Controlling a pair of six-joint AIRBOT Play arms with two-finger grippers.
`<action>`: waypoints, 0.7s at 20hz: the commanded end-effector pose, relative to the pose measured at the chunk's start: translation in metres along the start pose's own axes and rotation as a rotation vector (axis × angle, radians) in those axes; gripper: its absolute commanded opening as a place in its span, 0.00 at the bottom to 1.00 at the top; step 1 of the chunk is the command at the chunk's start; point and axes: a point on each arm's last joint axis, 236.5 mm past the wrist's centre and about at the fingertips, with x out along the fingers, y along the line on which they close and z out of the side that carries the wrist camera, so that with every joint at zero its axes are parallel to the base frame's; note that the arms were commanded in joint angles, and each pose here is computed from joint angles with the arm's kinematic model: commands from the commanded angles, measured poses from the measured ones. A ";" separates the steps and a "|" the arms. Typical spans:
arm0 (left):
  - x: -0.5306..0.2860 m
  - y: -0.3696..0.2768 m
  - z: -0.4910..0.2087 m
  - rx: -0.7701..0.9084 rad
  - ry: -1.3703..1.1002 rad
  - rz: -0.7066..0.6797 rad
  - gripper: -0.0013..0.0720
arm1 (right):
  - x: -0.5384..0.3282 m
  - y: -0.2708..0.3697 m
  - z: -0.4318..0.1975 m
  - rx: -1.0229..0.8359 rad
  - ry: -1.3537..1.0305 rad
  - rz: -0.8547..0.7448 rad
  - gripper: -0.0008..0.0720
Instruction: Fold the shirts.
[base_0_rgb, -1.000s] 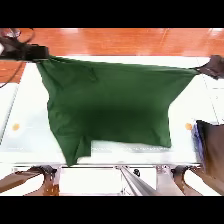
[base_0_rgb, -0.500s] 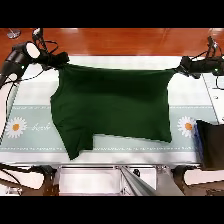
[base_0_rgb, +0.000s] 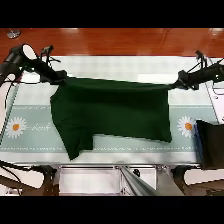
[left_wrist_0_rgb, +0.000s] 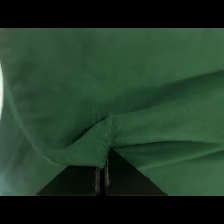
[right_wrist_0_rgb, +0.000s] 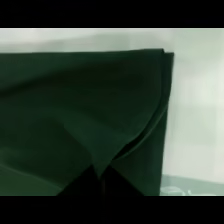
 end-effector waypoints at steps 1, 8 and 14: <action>0.020 0.005 -0.039 -0.001 0.162 -0.012 0.07 | 0.026 -0.013 -0.034 0.010 0.104 -0.055 0.05; 0.001 0.006 -0.084 -0.024 0.323 -0.029 0.98 | -0.006 -0.016 -0.074 0.059 0.242 -0.068 0.87; -0.017 0.040 -0.191 -0.195 0.323 -0.156 0.97 | -0.057 -0.054 -0.121 0.187 -0.041 -0.120 0.87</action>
